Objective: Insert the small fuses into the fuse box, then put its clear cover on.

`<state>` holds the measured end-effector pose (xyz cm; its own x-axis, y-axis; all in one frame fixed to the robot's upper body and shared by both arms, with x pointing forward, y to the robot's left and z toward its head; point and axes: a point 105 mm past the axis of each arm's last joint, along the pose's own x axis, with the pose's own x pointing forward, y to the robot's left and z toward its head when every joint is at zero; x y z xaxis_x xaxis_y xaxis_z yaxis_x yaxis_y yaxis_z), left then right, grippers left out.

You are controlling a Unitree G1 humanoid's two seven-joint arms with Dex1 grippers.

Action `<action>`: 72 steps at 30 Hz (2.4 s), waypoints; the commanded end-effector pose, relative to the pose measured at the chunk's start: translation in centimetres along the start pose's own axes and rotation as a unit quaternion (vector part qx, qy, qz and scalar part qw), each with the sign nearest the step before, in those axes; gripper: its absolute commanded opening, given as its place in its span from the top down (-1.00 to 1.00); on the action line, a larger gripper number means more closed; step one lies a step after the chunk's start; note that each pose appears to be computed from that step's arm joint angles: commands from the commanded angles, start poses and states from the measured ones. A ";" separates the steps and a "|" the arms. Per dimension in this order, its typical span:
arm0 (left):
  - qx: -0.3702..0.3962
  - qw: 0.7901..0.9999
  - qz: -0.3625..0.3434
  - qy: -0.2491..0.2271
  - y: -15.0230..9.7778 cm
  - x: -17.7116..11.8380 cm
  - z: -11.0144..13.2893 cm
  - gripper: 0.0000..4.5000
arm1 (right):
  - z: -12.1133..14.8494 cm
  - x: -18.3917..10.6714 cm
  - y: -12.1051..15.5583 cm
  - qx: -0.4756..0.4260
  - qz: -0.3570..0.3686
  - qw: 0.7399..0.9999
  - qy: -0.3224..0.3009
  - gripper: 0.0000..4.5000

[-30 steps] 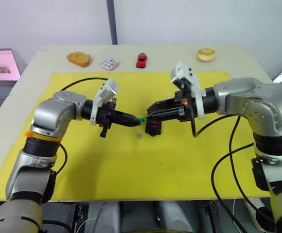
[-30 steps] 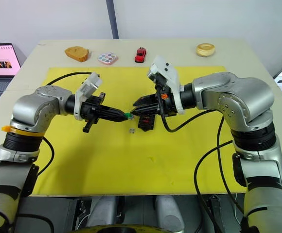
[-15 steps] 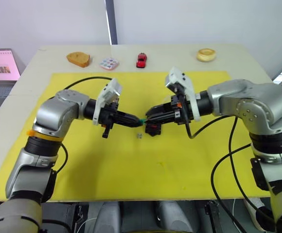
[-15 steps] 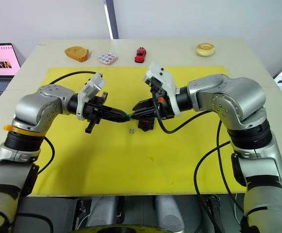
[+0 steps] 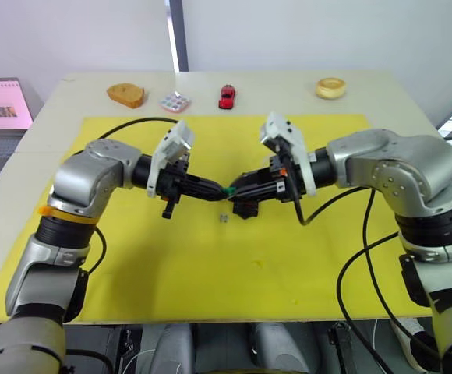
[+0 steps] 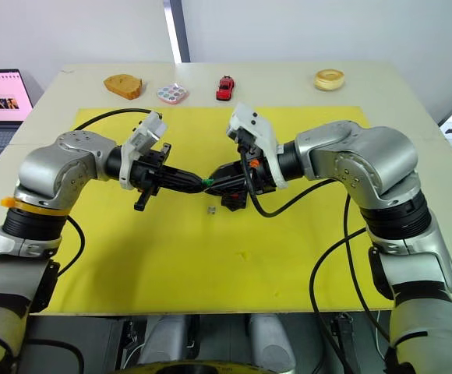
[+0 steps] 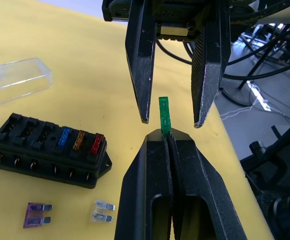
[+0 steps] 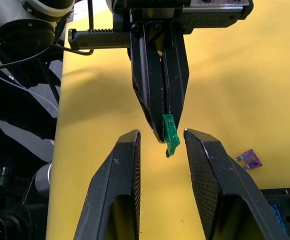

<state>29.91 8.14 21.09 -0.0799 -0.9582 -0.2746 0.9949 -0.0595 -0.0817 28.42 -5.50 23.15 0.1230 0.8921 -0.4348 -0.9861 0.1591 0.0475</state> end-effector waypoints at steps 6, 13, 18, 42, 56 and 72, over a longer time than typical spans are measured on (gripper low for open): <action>0.027 1.000 0.001 0.005 -0.3 -0.2 0.7 1.00 | 1.0 -0.4 0.3 -0.022 0.001 1.000 -0.014 0.99; 0.027 1.000 0.010 0.008 0.0 -0.2 0.7 1.00 | 1.1 -0.4 0.2 -0.024 0.001 1.000 -0.017 0.99; 0.023 0.995 0.088 0.047 2.7 -0.4 -1.1 0.74 | 1.2 -0.6 -1.7 -0.061 -0.053 0.997 -0.017 1.00; 0.105 0.989 0.088 0.056 5.9 2.4 -2.7 -0.96 | -3.5 -0.8 -7.5 -0.187 -0.098 0.977 0.019 1.00; 0.108 0.989 0.080 0.066 5.6 2.4 -3.0 -0.96 | -4.9 -0.8 -8.3 -0.173 -0.115 0.978 0.029 1.00; 0.110 0.988 0.076 0.072 5.4 2.4 -3.5 -0.96 | -4.7 -0.7 -8.8 -0.175 -0.123 0.977 0.025 1.00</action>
<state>34.99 6.63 15.64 0.0754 -0.9092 -0.4094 0.9916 0.0252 0.1268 36.17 -9.53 17.13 0.3355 0.8111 -0.4790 -0.9273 0.1949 -0.3196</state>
